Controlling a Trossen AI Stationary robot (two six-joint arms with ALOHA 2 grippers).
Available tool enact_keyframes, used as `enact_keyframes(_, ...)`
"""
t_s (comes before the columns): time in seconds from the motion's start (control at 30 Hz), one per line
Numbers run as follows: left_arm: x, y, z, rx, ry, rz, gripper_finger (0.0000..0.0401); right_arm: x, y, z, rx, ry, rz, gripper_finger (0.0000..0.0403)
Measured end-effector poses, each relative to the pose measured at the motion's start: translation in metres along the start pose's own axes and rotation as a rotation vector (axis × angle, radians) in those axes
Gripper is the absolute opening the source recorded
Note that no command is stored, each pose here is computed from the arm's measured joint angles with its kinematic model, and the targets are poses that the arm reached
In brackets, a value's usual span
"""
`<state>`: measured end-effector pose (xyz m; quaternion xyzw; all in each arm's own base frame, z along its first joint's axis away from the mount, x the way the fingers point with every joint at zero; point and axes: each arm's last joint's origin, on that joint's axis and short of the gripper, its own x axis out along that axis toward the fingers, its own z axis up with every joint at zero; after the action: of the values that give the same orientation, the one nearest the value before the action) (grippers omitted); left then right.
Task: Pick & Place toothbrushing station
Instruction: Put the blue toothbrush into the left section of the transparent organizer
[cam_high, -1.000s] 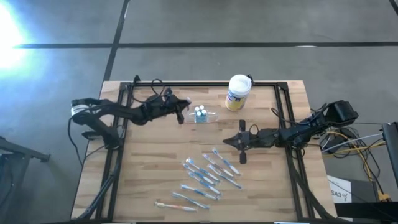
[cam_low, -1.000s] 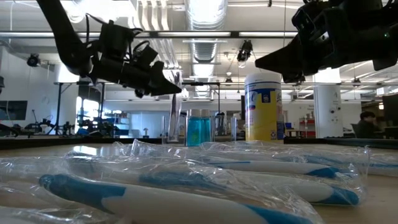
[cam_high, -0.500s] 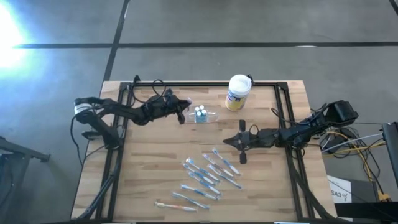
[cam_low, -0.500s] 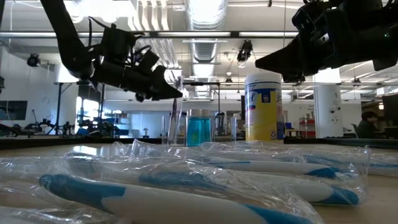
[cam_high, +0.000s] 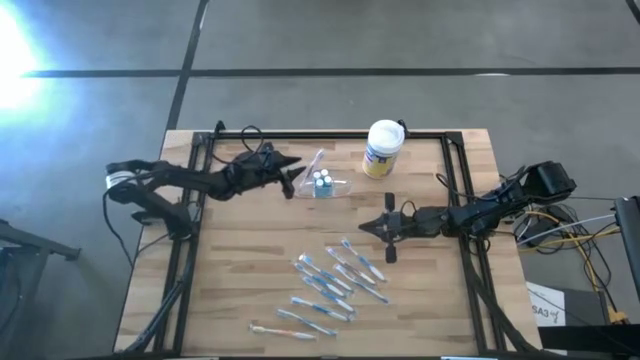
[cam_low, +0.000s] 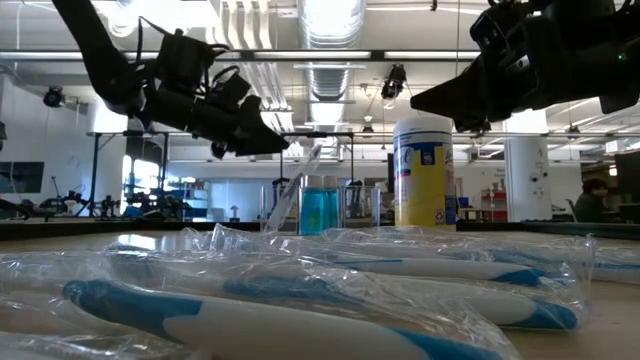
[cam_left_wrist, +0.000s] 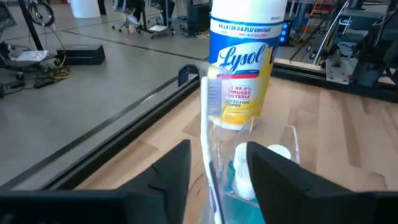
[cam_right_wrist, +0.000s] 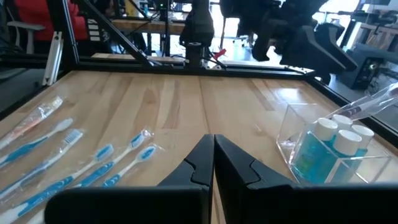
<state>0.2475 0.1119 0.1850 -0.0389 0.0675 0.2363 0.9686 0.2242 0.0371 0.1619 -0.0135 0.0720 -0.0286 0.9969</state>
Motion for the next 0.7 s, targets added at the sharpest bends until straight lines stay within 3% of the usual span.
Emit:
enact_keyframes(0.33,-0.033,0.000,0.031,0.001,0.000,-0.012,0.0234,0.000,0.000,0.000,0.011,-0.002,0.000,0.0008)
enact_keyframes(0.5,-0.074,-0.006,0.059,0.014,-0.060,-0.148,0.0235,0.000,0.000,0.000,0.011,-0.002,-0.001,0.0008)
enact_keyframes(0.7,-0.139,-0.010,0.083,0.024,-0.142,-0.205,0.0215,0.000,0.000,0.000,0.014,-0.002,-0.001,0.0008)
